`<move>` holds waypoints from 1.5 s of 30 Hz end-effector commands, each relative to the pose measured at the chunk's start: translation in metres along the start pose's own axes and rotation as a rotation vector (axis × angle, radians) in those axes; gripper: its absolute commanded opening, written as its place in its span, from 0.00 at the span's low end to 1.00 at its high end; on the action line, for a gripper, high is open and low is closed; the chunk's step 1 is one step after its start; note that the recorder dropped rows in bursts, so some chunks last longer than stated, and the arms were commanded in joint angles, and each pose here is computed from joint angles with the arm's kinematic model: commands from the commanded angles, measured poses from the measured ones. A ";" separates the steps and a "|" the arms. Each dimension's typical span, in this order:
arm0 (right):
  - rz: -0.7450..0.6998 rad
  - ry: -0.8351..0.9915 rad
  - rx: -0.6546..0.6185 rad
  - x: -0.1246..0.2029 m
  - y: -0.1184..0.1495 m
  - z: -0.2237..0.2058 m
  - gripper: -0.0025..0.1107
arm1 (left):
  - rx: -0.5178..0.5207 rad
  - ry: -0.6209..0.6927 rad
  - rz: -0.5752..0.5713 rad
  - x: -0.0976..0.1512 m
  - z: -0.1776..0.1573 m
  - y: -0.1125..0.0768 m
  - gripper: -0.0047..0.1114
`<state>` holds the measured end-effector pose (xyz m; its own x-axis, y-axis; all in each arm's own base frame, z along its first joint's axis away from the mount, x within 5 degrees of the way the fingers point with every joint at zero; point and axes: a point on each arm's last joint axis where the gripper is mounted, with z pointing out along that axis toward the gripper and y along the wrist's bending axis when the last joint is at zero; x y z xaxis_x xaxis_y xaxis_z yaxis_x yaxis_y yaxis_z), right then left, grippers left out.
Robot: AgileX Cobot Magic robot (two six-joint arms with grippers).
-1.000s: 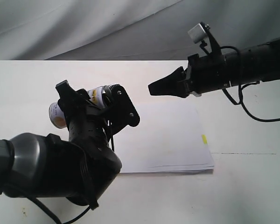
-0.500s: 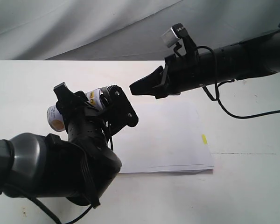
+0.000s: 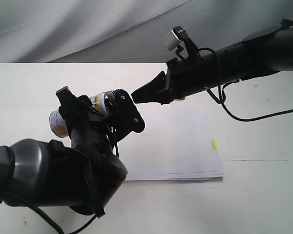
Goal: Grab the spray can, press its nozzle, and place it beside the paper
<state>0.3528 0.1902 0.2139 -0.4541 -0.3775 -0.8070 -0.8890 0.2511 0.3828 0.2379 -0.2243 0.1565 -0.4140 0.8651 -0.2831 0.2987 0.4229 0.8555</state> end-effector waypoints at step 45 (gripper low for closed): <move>0.001 -0.025 -0.006 0.000 0.002 0.021 0.02 | -0.041 -0.022 -0.001 -0.005 -0.003 0.006 0.04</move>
<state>0.3552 0.2026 0.2012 -0.4730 -0.3584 -0.8049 -0.8778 0.2704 0.3954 0.2379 -0.2243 0.1565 -0.4140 0.8651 -0.2831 0.2987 0.4229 0.8555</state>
